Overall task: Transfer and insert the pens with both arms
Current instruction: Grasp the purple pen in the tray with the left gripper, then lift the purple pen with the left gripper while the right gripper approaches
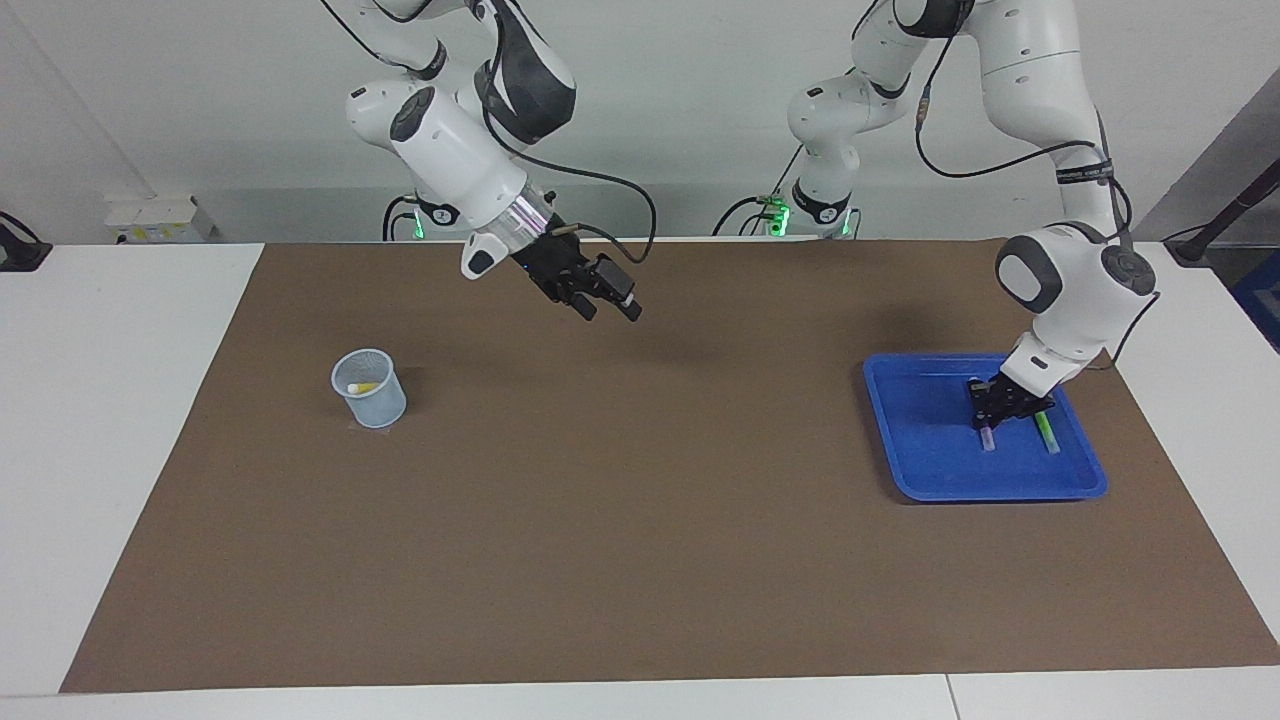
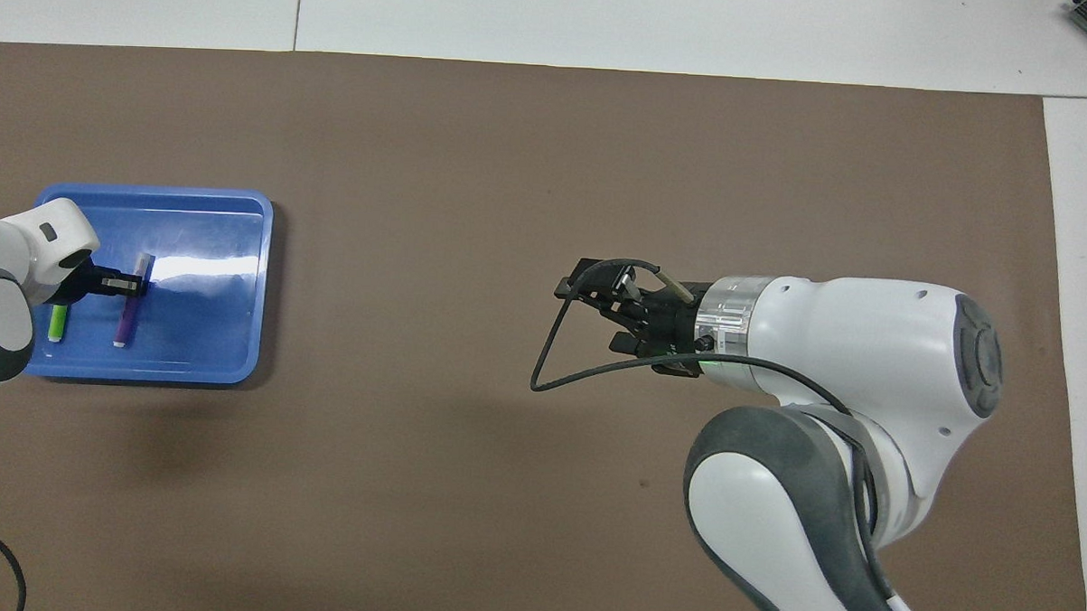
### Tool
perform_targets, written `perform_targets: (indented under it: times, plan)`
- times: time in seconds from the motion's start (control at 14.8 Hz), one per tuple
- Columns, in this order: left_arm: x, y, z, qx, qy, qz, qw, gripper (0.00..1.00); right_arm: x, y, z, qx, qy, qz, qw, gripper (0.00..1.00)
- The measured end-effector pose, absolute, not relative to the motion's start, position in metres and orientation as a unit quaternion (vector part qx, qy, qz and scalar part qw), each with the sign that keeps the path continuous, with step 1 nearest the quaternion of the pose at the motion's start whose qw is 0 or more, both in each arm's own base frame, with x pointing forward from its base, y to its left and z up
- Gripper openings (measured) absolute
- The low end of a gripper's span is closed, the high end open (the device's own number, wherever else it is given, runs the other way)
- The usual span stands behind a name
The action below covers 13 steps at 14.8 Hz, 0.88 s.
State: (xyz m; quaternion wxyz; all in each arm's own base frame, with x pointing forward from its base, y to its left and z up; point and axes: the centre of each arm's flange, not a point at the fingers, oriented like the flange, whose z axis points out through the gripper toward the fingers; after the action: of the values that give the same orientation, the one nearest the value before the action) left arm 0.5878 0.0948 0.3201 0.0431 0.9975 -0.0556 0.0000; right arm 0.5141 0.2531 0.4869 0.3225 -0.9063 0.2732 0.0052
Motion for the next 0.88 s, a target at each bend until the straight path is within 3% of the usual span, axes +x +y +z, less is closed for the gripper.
perform_targets:
  times: [0.47,0.88]
  plan:
    - [0.585,0.022,0.399,0.994,0.084,-0.057,0.046,0.17,0.518,0.246,0.486,-0.905,0.279,0.003,0.322,1.00]
    - [0.566,-0.025,0.453,0.961,0.243,-0.093,0.096,0.17,0.516,0.251,0.489,-0.905,0.275,0.003,0.324,1.00]
